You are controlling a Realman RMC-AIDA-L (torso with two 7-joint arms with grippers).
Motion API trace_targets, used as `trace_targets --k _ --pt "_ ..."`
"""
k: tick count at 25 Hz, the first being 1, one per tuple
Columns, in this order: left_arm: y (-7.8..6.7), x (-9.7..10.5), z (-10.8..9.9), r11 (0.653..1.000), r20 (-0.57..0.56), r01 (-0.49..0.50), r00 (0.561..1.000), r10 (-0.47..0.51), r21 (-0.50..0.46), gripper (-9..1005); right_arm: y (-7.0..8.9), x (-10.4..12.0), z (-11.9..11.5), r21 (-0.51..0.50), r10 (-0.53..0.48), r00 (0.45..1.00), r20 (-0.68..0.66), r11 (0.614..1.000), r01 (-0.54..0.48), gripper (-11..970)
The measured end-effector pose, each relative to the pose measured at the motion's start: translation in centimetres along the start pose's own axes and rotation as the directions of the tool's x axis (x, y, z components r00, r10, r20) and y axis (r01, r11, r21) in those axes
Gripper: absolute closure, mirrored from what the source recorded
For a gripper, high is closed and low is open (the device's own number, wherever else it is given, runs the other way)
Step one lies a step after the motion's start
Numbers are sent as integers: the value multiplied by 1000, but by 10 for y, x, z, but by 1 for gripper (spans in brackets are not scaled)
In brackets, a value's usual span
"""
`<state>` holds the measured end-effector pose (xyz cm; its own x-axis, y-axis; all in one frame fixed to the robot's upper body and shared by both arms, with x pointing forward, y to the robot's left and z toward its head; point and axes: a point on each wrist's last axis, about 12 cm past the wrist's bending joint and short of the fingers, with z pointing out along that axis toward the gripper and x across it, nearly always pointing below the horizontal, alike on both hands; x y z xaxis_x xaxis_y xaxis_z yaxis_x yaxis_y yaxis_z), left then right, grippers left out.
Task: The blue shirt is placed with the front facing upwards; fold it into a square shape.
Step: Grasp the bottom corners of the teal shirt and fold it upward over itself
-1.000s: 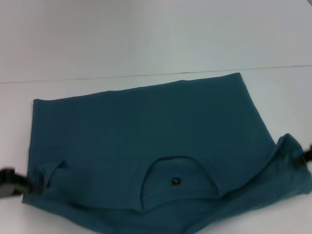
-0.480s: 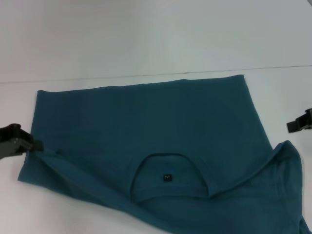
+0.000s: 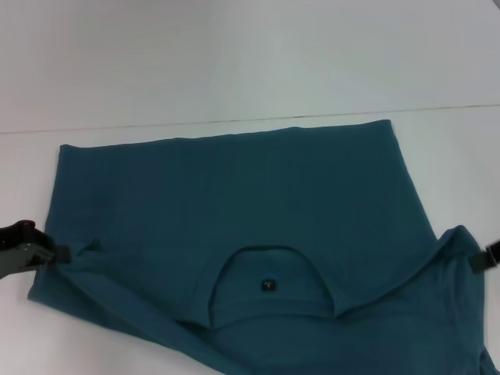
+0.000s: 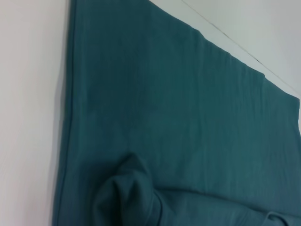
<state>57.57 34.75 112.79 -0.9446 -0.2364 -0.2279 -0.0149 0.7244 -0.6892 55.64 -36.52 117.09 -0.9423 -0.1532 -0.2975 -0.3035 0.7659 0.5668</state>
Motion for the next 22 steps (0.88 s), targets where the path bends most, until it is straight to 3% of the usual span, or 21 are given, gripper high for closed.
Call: trace_targets --k 7,15,22 --pt "3 4 1 1000 -1 8 1000 -8 1 971 -9 25 -4 16 49 993 -110 999 -47 791" --pt "5 6 2 1000 0 9 1000 -9 1 970 -13 40 9 44 55 980 -191 998 -47 600" --pt "6 7 2 1000 2 8 1000 -8 1 971 -15 45 25 73 57 974 -218 996 -42 595"
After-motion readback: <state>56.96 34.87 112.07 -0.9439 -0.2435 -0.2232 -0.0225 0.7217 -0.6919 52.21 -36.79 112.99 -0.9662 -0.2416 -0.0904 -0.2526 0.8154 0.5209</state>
